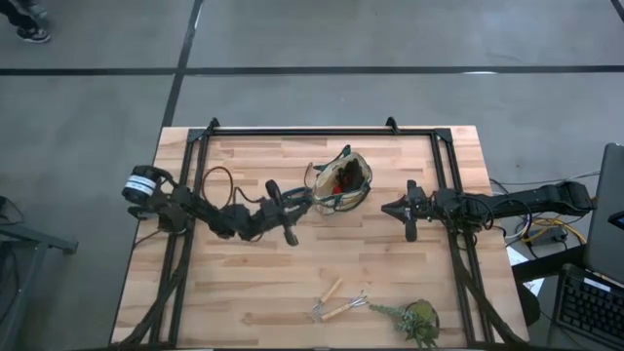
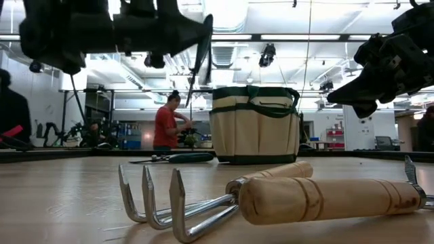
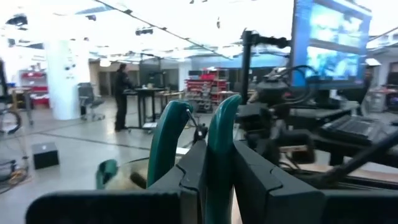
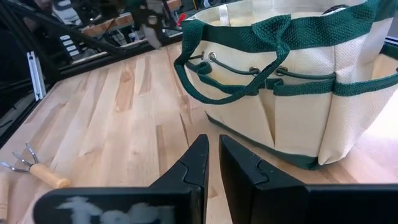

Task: Pick & Place Garden tools in Gardening bag
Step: Put the green shear scissors into the gardening bag

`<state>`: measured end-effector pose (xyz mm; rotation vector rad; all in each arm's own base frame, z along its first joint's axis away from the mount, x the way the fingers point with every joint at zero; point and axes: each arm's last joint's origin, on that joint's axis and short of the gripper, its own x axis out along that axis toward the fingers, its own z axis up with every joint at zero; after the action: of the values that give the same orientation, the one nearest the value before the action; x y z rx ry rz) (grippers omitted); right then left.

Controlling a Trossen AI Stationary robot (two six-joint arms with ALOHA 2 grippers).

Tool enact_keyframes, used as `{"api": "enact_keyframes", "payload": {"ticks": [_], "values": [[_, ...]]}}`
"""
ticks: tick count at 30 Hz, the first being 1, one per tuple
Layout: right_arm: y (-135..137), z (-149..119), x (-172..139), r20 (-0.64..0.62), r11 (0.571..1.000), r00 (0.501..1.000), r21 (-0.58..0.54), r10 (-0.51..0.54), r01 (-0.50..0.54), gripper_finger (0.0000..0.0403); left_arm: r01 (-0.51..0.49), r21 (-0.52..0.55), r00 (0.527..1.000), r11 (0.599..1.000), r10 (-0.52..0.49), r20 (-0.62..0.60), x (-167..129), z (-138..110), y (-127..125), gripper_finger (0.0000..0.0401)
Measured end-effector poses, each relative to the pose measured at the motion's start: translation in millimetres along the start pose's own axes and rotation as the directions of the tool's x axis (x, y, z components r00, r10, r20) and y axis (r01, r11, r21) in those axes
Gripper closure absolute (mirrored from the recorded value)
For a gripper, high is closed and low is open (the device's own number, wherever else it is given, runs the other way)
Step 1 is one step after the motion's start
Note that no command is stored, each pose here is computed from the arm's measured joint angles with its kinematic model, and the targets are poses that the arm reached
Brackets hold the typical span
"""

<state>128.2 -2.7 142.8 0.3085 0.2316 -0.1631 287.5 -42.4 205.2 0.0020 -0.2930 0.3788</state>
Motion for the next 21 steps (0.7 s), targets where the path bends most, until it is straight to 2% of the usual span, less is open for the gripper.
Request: {"api": "enact_keyframes", "payload": {"ticks": [5,9,13,17,21], "values": [[0.1,0.2,0.0,0.002,1.0,1.0,-0.006,0.0,0.0,0.0369,0.007,-0.001,0.999,1.0,-0.007,0.038,15.5,5.3,10.3,0.0343],[0.1,0.3,0.0,0.003,1.0,1.0,-0.007,0.0,0.0,0.0369,-0.024,-0.006,0.998,1.0,0.024,0.063,26.1,10.1,18.3,0.0343],[0.1,0.3,0.0,0.003,1.0,1.0,-0.018,0.0,0.0,0.0369,-0.058,0.004,0.998,0.998,0.058,0.025,30.6,3.2,28.3,0.0343],[0.1,0.4,0.0,0.005,1.0,1.0,-0.018,0.0,0.0,0.0369,-0.091,-0.038,0.992,0.995,0.094,0.087,36.6,2.3,38.5,0.0343],[0.1,0.5,0.0,0.005,1.0,1.0,-0.018,0.0,0.0,0.0369,-0.061,-0.072,0.995,0.996,0.066,0.068,48.8,-12.8,42.5,0.0343]]}}
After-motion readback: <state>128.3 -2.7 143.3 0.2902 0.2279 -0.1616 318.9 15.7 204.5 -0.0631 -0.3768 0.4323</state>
